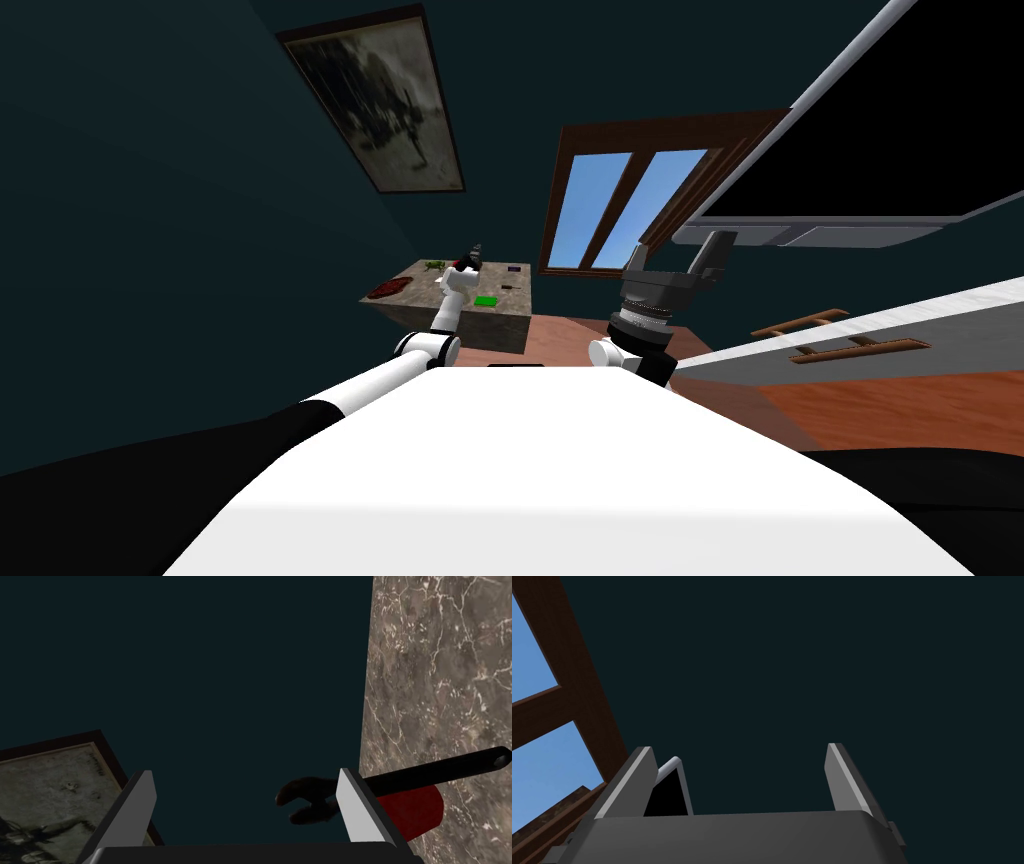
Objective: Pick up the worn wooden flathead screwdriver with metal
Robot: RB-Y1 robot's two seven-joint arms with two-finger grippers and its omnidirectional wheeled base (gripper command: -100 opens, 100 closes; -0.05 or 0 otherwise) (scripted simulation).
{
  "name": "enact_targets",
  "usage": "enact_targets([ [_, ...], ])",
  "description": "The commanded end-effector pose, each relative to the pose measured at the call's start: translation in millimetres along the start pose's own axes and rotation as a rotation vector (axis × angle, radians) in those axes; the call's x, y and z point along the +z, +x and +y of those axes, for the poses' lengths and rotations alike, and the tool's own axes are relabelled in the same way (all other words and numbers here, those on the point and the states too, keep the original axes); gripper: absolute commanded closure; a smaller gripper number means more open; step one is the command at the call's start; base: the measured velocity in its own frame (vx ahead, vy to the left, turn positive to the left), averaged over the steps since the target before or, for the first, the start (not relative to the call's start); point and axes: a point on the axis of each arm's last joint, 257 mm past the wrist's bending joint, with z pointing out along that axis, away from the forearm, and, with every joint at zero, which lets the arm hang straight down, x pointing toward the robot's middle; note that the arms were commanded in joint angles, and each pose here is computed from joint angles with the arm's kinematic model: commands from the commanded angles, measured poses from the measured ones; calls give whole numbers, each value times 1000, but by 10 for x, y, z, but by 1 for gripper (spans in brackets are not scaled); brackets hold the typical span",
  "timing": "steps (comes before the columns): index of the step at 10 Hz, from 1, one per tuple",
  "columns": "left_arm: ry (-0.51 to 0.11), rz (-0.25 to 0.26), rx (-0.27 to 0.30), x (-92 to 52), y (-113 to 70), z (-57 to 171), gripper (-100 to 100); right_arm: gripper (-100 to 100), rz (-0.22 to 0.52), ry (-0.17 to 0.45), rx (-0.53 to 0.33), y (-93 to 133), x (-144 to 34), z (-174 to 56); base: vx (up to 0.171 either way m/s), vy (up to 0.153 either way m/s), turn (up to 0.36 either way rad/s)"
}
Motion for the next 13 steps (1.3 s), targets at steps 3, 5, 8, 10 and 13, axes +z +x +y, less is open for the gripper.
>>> enact_targets([
  [3,-137,7,1,133,61,286,-100,0,0,0,0,0,0,0,8,-30,-40],
  [5,-210,13,0,195,103,424,-100,0,0,0,0,0,0,0,13,-27,-47],
  [8,-293,19,-1,229,148,595,-100,0,0,0,0,0,0,0,11,-15,-37],
  [10,-358,26,-2,250,196,714,-100,0,0,0,0,0,0,0,4,-16,-35],
  [13,-467,34,-2,216,248,1003,-100,0,0,0,0,0,0,0,15,-22,-50],
])
